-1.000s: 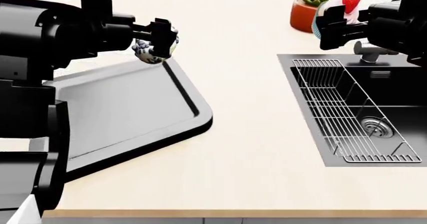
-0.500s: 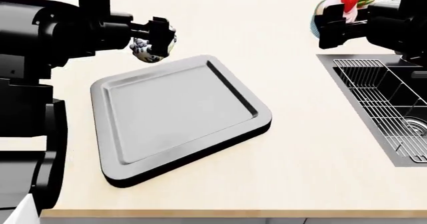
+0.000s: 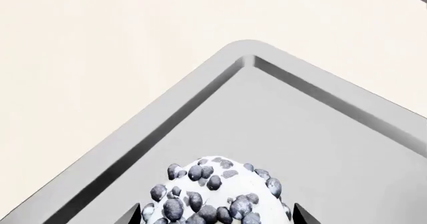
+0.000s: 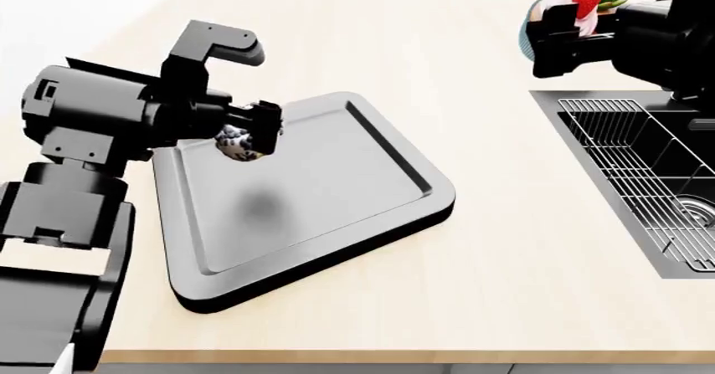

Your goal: Move the dessert items from the plate to the tray.

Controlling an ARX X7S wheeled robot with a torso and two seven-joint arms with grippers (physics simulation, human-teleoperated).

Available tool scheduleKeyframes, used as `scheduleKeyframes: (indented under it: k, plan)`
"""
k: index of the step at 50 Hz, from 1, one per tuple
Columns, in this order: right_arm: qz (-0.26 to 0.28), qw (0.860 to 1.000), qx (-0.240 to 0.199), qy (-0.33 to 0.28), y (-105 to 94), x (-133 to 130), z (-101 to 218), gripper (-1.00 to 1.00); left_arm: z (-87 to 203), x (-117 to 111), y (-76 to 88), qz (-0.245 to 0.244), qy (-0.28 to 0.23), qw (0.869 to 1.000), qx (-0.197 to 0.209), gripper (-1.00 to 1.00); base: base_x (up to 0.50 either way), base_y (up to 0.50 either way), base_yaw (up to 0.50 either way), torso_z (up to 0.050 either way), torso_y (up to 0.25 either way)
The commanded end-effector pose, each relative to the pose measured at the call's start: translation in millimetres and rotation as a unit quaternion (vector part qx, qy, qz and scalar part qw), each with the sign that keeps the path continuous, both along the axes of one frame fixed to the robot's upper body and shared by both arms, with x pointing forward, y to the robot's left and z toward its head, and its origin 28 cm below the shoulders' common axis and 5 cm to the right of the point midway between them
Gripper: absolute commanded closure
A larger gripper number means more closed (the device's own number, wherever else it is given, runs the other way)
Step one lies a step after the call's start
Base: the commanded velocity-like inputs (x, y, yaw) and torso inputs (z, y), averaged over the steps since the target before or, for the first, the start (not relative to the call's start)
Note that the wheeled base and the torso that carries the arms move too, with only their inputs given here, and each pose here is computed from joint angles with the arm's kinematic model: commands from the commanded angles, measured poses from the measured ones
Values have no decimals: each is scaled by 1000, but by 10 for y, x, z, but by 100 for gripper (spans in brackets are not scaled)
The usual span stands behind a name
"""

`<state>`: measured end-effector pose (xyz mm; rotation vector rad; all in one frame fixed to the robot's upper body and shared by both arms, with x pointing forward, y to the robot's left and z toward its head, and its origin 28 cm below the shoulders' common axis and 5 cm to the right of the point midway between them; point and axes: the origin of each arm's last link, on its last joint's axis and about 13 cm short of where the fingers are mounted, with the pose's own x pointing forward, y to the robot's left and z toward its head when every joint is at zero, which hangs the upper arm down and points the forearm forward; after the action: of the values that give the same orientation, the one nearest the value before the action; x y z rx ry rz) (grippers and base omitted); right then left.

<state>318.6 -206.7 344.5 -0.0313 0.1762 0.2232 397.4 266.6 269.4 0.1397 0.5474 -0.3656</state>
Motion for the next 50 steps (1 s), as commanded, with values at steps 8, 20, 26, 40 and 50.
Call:
scheduleKeyframes:
  k: [8, 20, 26, 40, 50]
  plan:
    - [-1, 1000, -4, -3, -8, 53, -7, 100, -161, 55, 79, 7, 30, 999, 11, -100, 0, 0, 0, 0, 0]
    - [13, 1000, -2, -21, 22, 61, -31, 100, 452, -55, 129, 13, -66, 996, -56, -100, 0, 0, 0, 0, 1]
    - [115, 993, -17, -31, 363, -5, -206, 100, 811, -28, 164, 106, -124, 979, -125, -100, 0, 0, 0, 0, 0]
    - [266, 962, -48, 45, 1027, 106, -767, 100, 801, -34, 115, 105, -126, 977, -137, -100, 0, 0, 0, 0, 0]
    - [316, 947, -5, 64, 1445, 293, -898, 100, 667, -65, 93, 98, -115, 981, -123, -100, 0, 0, 0, 0, 0]
